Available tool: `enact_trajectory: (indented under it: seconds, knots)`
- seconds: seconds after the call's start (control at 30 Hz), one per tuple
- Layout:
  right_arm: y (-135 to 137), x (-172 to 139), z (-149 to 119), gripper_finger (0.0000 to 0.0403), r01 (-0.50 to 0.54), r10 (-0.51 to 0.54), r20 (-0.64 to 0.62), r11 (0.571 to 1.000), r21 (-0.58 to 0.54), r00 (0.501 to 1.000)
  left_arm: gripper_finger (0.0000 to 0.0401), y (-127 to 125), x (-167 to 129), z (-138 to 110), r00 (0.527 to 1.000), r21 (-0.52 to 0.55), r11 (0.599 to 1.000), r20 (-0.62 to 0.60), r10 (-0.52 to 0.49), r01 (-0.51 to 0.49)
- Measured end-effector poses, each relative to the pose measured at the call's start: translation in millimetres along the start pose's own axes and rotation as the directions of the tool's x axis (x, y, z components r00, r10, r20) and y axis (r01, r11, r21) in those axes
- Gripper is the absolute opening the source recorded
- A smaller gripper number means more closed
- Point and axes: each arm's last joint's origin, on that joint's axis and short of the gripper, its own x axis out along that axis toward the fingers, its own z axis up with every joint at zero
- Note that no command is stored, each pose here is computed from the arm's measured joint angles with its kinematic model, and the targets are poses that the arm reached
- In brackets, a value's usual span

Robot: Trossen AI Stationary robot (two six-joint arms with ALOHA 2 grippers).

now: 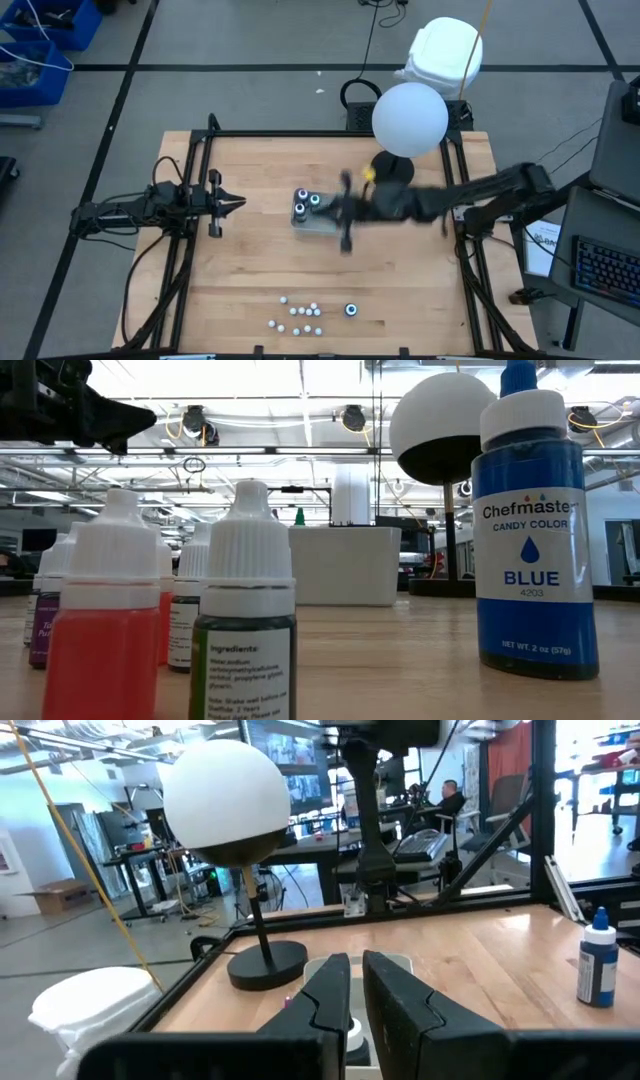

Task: Pick & Place food coloring
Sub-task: Put the large blue food coloring bottle into the gray bin

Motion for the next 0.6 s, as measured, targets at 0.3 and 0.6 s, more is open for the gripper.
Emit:
enact_trajectory:
  seconds: [0.3, 0.6]
  knots:
    - [-12, -85, -37, 0.0, -0.111, 0.108, 0.125, 0.994, 0.02, 0.986, 0.0042, 0, 0, 0, 1.0, -0.036, 0.999, -0.004, -0.001, 0.001]
    - [-18, -151, -132, 0.0, -0.001, -0.017, 0.227, 0.997, 0.081, 0.974, 0.0042, 0, 0, -1, 1.0, -0.031, 1.0, -0.008, -0.001, 0.001]
